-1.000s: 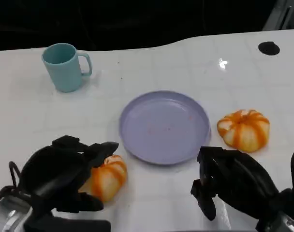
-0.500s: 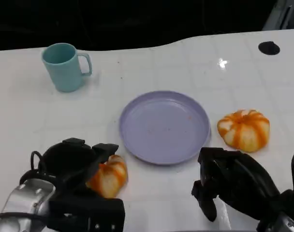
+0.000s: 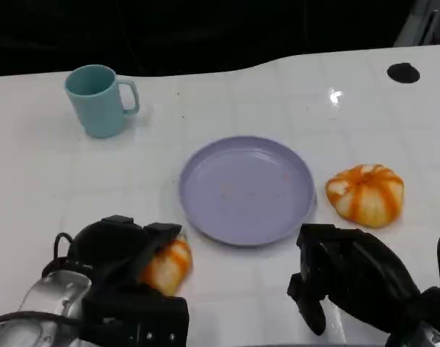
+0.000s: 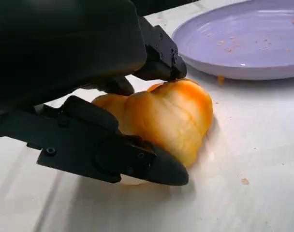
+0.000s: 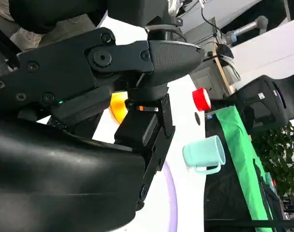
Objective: Grasp the bread from the table and place it into the plate.
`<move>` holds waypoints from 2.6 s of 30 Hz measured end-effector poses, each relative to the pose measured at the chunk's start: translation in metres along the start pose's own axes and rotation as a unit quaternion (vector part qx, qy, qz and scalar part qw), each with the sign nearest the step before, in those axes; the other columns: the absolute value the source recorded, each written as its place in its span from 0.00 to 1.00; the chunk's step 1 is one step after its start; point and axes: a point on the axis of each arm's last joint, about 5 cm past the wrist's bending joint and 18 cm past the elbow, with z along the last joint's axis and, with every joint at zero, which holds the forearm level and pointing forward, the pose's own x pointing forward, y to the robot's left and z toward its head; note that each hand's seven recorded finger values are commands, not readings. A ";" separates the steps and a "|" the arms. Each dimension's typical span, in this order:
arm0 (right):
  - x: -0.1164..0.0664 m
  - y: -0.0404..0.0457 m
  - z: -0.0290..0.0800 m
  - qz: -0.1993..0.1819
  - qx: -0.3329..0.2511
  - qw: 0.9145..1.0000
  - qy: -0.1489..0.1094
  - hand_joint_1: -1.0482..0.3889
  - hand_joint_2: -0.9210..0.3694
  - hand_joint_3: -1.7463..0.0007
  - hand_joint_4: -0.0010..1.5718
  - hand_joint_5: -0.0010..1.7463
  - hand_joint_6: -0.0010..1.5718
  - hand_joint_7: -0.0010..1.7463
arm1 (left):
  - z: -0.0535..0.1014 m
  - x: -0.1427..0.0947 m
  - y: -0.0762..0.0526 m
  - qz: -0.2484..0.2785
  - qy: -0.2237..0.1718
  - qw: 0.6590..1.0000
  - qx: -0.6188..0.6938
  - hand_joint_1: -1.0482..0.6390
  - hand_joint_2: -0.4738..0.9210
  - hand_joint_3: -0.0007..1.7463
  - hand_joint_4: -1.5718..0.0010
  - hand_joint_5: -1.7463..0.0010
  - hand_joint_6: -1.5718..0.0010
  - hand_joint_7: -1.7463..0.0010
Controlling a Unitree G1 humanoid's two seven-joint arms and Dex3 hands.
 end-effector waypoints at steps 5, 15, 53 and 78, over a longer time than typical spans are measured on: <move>-0.001 0.0004 0.001 0.002 -0.001 1.000 -0.004 0.08 0.00 0.78 0.81 0.93 0.69 0.88 | -0.008 0.001 -0.011 0.065 -0.016 0.998 -0.012 0.45 1.00 0.29 0.50 0.02 0.51 0.22; -0.002 -0.0010 0.002 0.001 0.000 1.000 -0.005 0.09 0.00 0.77 0.81 0.93 0.69 0.88 | -0.012 0.002 -0.014 0.099 -0.028 0.995 -0.004 0.46 0.96 0.33 0.50 0.00 0.59 0.04; -0.003 -0.0026 0.002 -0.002 -0.001 1.000 -0.004 0.08 0.00 0.77 0.81 0.94 0.69 0.90 | 0.002 -0.023 0.044 0.265 -0.006 0.963 0.048 0.49 0.78 0.45 0.51 0.00 0.63 0.00; -0.002 -0.0035 -0.001 -0.006 0.006 1.000 0.006 0.09 0.00 0.77 0.81 0.92 0.69 0.88 | 0.038 0.062 0.075 0.189 -0.113 0.972 -0.078 0.49 0.63 0.64 0.42 0.00 0.53 0.03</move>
